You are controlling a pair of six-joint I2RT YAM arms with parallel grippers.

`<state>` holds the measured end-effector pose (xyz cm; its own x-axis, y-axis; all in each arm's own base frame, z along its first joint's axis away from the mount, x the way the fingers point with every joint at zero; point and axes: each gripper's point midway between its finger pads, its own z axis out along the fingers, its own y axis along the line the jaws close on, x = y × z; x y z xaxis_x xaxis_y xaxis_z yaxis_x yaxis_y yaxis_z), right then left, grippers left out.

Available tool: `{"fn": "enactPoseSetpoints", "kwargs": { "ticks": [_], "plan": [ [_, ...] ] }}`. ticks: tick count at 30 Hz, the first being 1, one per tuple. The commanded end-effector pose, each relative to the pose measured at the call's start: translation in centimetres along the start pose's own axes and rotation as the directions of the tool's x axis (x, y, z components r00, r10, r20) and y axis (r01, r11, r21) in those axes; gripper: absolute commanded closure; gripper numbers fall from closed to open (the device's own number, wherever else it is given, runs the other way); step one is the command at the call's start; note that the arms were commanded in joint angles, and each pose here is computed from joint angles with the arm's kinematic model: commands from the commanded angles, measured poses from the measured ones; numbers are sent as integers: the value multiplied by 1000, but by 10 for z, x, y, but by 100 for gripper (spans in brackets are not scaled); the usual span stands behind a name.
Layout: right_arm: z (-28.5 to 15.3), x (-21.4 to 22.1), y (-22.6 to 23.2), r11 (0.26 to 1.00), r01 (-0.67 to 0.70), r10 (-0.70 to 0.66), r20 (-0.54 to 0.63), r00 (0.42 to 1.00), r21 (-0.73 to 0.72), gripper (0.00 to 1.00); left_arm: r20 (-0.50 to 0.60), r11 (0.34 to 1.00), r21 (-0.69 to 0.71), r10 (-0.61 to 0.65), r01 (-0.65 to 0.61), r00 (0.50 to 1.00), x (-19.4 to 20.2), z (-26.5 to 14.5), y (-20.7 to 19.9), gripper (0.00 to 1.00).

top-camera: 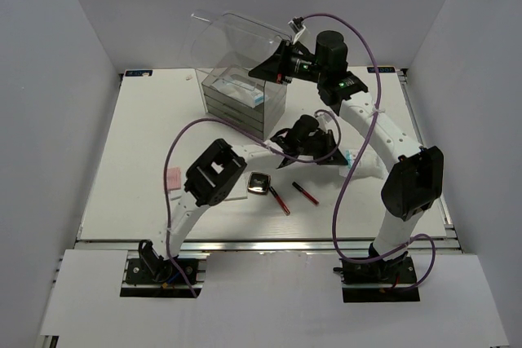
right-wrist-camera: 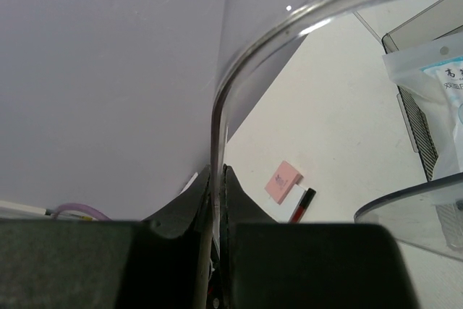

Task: Organize the makeup

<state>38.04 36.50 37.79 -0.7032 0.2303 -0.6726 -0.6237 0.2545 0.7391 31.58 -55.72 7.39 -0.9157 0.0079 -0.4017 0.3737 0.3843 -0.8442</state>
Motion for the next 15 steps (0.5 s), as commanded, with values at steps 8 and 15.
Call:
{"fn": "enactPoseSetpoints", "kwargs": {
  "ticks": [8, 15],
  "plan": [
    [-25, -33, 72, 983, 115, -100, 107, 989, -145, 100, 183, 976, 54, 197, -210, 963, -14, -132, -93, 100],
    [-25, -35, 71, 983, 119, -102, 120, 988, -143, 100, 221, 978, -28, 208, -206, 953, 18, -189, -78, 100]
  ]
}}
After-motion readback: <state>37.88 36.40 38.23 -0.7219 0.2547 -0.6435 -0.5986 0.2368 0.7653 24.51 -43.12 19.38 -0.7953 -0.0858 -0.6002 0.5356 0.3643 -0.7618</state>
